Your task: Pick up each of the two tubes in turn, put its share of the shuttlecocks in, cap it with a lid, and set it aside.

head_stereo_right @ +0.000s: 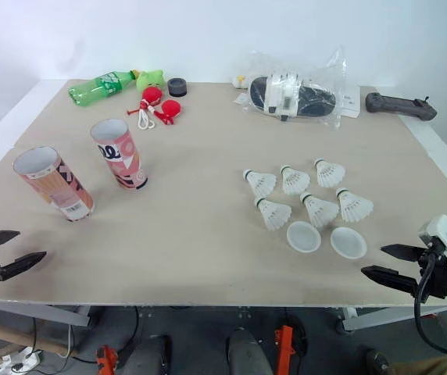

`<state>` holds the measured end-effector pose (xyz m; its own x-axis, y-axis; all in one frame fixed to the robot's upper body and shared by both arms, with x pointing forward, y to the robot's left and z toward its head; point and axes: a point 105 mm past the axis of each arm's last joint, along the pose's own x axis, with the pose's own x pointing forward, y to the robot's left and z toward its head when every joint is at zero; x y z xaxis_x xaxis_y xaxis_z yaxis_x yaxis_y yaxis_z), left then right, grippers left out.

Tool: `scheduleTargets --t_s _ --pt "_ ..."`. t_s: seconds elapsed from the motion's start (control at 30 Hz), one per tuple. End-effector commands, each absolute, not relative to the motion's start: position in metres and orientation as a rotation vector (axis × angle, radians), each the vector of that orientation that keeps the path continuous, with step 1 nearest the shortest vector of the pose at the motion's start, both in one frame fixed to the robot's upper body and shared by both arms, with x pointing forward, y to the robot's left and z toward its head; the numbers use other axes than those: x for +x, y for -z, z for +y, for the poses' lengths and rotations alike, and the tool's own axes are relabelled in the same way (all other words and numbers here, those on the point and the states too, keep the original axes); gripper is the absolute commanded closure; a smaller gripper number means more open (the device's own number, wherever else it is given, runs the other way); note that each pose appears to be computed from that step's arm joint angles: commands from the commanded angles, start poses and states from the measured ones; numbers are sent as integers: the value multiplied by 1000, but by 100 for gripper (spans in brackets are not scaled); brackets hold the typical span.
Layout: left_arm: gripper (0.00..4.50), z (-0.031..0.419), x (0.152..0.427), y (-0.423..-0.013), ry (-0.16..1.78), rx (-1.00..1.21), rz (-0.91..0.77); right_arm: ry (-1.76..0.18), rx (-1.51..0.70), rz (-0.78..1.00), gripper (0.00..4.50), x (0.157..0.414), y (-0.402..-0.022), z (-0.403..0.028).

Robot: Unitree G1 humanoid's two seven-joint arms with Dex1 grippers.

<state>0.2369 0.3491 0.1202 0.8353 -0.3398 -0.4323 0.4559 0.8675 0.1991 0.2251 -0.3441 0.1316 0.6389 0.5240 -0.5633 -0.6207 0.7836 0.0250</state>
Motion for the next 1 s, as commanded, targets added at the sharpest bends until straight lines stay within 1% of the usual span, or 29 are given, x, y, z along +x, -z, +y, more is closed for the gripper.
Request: scheduleTargets --t_s 0.03,0.23,0.73,0.77,0.83,0.93,1.0 --pt "0 352 239 -129 421 314 374 -655 -188 540 4 227 -143 -344" --pt "0 353 240 -133 416 305 353 -661 -171 538 4 227 -143 -343" --pt "0 350 240 -133 429 311 362 -652 -151 533 4 225 -142 -346" --pt "0 350 240 -133 430 314 361 -655 -137 516 4 226 -146 -345" --pt "0 348 242 -136 429 319 335 -686 -85 435 4 233 -166 -334" --pt "0 333 247 -153 456 270 211 -831 -56 276 4 244 -214 -291" --pt "0 322 249 -157 468 261 157 -928 -68 202 4 246 -237 -260"
